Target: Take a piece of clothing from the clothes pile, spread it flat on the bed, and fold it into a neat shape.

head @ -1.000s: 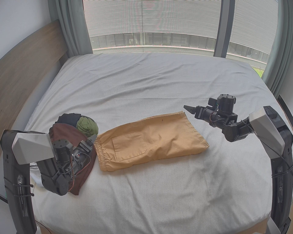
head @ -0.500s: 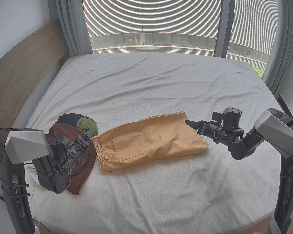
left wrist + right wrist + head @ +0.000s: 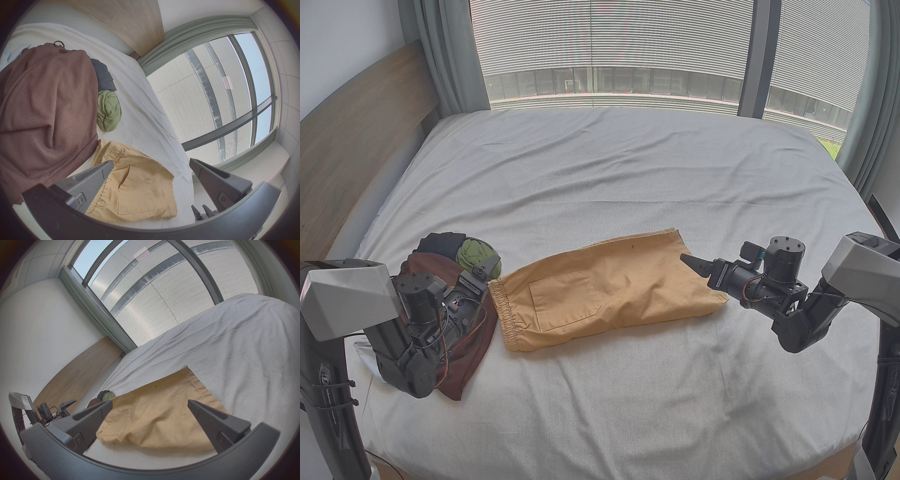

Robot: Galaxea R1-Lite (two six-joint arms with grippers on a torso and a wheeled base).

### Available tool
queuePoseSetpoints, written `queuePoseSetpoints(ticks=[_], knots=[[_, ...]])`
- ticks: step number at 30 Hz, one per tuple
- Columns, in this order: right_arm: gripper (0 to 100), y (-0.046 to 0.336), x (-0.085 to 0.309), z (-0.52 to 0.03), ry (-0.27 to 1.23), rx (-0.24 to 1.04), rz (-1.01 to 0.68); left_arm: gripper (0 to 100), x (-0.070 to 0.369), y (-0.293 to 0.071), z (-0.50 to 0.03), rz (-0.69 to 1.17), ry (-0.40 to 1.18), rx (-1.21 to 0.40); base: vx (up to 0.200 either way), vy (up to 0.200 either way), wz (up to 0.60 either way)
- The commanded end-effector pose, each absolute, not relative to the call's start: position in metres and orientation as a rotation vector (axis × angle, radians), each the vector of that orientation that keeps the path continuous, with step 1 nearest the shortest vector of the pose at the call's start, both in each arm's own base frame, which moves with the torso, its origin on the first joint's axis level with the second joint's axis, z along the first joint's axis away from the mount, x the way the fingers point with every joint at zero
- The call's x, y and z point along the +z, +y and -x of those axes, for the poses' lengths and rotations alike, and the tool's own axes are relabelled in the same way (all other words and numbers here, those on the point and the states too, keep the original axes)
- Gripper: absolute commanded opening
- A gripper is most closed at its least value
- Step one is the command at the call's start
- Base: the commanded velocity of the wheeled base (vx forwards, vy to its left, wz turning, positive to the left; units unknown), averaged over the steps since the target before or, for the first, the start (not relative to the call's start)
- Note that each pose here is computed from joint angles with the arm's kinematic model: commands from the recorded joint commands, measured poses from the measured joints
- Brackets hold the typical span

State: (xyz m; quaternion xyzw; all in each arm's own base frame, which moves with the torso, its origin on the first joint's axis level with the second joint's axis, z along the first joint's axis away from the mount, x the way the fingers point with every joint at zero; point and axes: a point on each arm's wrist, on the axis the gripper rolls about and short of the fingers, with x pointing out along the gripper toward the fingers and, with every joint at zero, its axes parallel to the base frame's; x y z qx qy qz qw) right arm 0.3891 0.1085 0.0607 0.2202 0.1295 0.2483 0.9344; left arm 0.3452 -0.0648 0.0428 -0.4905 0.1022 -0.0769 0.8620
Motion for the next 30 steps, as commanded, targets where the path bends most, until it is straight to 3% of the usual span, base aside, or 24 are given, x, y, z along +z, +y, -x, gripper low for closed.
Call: queuePoseSetpoints(ticks=[1, 12, 30], knots=[[100, 0.107, 0.040, -0.387, 0.306, 0.493, -0.473, 100, 0.041, -0.069, -0.346, 1.028, 0.221, -0.173, 0.000, 0.000, 0.00], [100, 0.099, 0.006, -0.386, 0.466, 0.424, -0.499, 100, 0.035, -0.070, -0.343, 1.018, 0.246, -0.164, 0.000, 0.000, 0.00], [100, 0.099, -0.024, -0.387, 0.585, 0.379, -0.535, 100, 0.028, -0.067, -0.341, 1.007, 0.263, -0.140, 0.000, 0.000, 0.00]])
